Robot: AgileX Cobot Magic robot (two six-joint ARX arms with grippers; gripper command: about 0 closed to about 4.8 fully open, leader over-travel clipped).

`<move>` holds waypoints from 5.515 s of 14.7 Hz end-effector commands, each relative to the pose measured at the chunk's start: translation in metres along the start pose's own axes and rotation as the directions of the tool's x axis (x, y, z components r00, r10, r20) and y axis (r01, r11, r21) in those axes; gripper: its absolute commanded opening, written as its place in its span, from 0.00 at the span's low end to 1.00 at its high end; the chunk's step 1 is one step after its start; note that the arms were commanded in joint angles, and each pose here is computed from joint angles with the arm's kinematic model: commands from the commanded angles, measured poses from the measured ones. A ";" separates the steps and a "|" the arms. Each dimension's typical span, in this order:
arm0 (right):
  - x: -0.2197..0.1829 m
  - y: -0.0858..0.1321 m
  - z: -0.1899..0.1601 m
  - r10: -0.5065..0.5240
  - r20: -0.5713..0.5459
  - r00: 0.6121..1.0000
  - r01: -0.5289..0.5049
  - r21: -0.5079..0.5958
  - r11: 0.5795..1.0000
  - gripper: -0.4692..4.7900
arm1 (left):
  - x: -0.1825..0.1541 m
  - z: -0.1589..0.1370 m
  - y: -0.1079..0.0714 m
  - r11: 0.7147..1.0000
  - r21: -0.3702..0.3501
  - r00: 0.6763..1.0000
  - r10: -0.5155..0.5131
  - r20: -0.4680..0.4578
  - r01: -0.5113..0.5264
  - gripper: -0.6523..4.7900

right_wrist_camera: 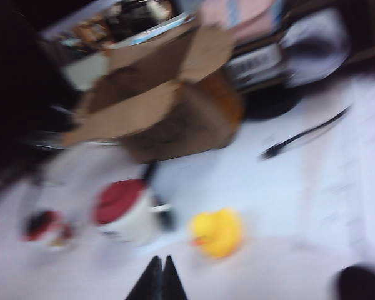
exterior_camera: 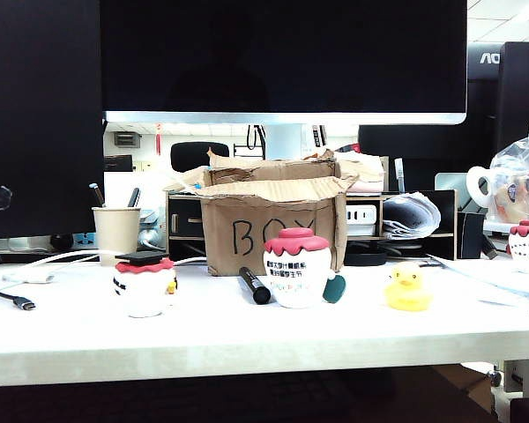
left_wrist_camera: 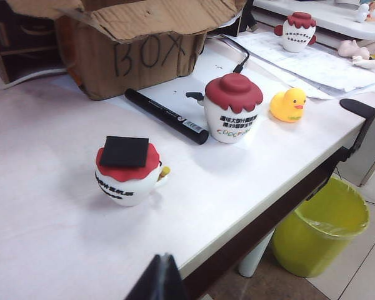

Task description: Put the doll that is least similar in color compared to the others into the paper box.

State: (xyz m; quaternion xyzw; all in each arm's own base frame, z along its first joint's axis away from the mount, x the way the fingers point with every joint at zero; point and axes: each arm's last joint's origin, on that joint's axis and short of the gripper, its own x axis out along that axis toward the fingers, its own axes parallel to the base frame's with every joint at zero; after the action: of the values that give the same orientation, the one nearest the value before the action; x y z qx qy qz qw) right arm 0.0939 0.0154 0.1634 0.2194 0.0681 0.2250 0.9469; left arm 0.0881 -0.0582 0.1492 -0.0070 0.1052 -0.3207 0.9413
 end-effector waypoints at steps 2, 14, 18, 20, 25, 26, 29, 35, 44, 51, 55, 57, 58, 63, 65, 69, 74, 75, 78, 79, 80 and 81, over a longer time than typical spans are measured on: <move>-0.005 0.015 0.024 -0.005 -0.038 0.999 0.007 0.061 0.998 0.08 | 0.000 0.001 0.000 1.000 0.002 1.000 -0.001 0.013 0.001 0.11; 0.199 0.047 0.098 -0.260 -0.790 0.556 -0.112 -0.381 0.918 0.20 | 0.000 0.001 0.000 1.000 0.002 1.000 -0.001 0.013 0.001 0.11; 0.230 0.037 0.086 -0.341 -0.844 0.414 -0.074 -0.404 0.912 0.76 | 0.000 0.002 0.000 1.000 0.002 1.000 -0.004 0.014 0.004 0.11; 0.231 0.035 0.084 -0.371 -0.840 0.395 -0.062 -0.428 0.902 0.81 | 0.000 0.002 0.000 1.000 0.002 1.000 -0.004 0.014 0.004 0.11; 0.232 0.043 0.077 -0.360 -0.853 0.378 -0.091 -0.422 0.902 1.00 | 0.000 0.002 0.000 1.000 0.002 1.000 -0.004 0.014 0.004 0.11; 0.232 0.045 0.075 -0.358 -0.854 0.378 -0.098 -0.421 0.902 1.00 | 0.000 0.002 0.000 1.000 0.002 1.000 -0.002 0.014 0.002 0.11; 0.241 0.048 0.058 -0.385 -0.857 0.342 -0.120 -0.446 0.887 1.00 | 0.000 0.002 0.000 1.000 0.002 1.000 -0.003 0.014 0.003 0.11; 0.257 0.034 0.030 -0.398 -0.870 0.290 -0.093 -0.439 0.894 1.00 | 0.000 0.001 0.000 1.000 0.002 1.000 -0.003 0.014 0.003 0.11; 0.262 0.028 0.023 -0.442 -0.853 0.276 -0.077 -0.478 0.875 0.84 | 0.000 0.002 0.000 1.000 0.002 1.000 -0.004 0.014 0.004 0.11; 0.262 0.028 0.023 -0.442 -0.851 0.285 -0.076 -0.479 0.874 0.25 | 0.000 0.002 0.000 1.000 0.002 1.000 -0.003 0.014 0.003 0.11; 0.263 0.029 0.024 -0.442 -0.849 0.289 -0.076 -0.480 0.874 0.25 | 0.000 0.002 0.000 1.000 0.002 1.000 -0.003 0.014 0.003 0.11; 0.261 0.030 0.025 -0.442 -0.851 0.286 -0.065 -0.477 0.877 0.25 | 0.000 0.002 0.000 1.000 0.002 1.000 -0.003 0.014 0.003 0.11; 0.259 0.031 0.029 -0.441 -0.850 0.288 -0.063 -0.476 0.877 0.25 | 0.000 0.002 0.000 1.000 0.002 1.000 -0.004 0.014 0.004 0.11; 0.240 0.051 0.067 -0.420 -0.817 0.394 -0.050 -0.476 0.878 0.24 | 0.000 0.002 0.000 1.000 0.002 1.000 -0.004 0.014 0.004 0.11; 0.224 0.067 0.095 -0.374 -0.784 0.496 -0.043 -0.453 0.891 0.24 | 0.000 0.002 0.000 1.000 0.002 1.000 -0.004 0.014 0.004 0.11; 0.220 0.095 0.142 -0.135 -0.616 0.776 -0.101 -0.333 0.937 0.24 | 0.000 0.002 0.000 1.000 0.002 1.000 -0.003 0.014 0.003 0.11; 0.289 0.097 0.150 -0.049 -0.533 0.845 -0.127 -0.288 0.949 0.24 | 0.000 0.002 0.000 1.000 0.002 1.000 -0.004 0.014 0.004 0.11; 0.301 0.096 0.148 -0.050 -0.533 0.845 -0.126 -0.289 0.949 0.24 | 0.000 0.002 0.000 1.000 0.002 1.000 -0.003 0.014 0.003 0.11; 0.344 0.089 0.141 -0.078 -0.525 0.847 -0.100 -0.302 0.948 0.26 | 0.000 0.002 0.000 1.000 0.002 1.000 -0.004 0.013 0.004 0.11; 0.346 0.089 0.141 -0.079 -0.526 0.847 -0.099 -0.302 0.948 0.30 | 0.000 0.002 0.000 1.000 0.002 1.000 -0.004 0.013 0.004 0.11; 0.348 0.089 0.141 -0.080 -0.523 0.848 -0.097 -0.301 0.949 0.39 | 0.000 0.001 0.000 1.000 0.002 1.000 -0.004 0.013 0.003 0.11; 0.348 0.089 0.142 -0.084 -0.520 0.850 -0.092 -0.304 0.948 0.40 | 0.000 0.002 0.000 1.000 0.002 1.000 -0.004 0.014 0.004 0.11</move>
State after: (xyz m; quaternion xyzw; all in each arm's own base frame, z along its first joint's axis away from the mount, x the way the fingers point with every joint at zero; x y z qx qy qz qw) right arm 0.4011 0.1905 0.3129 -0.0066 0.2997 0.2875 0.9097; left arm 0.0880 -0.0583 0.1492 -0.0068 0.1051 -0.3212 0.9411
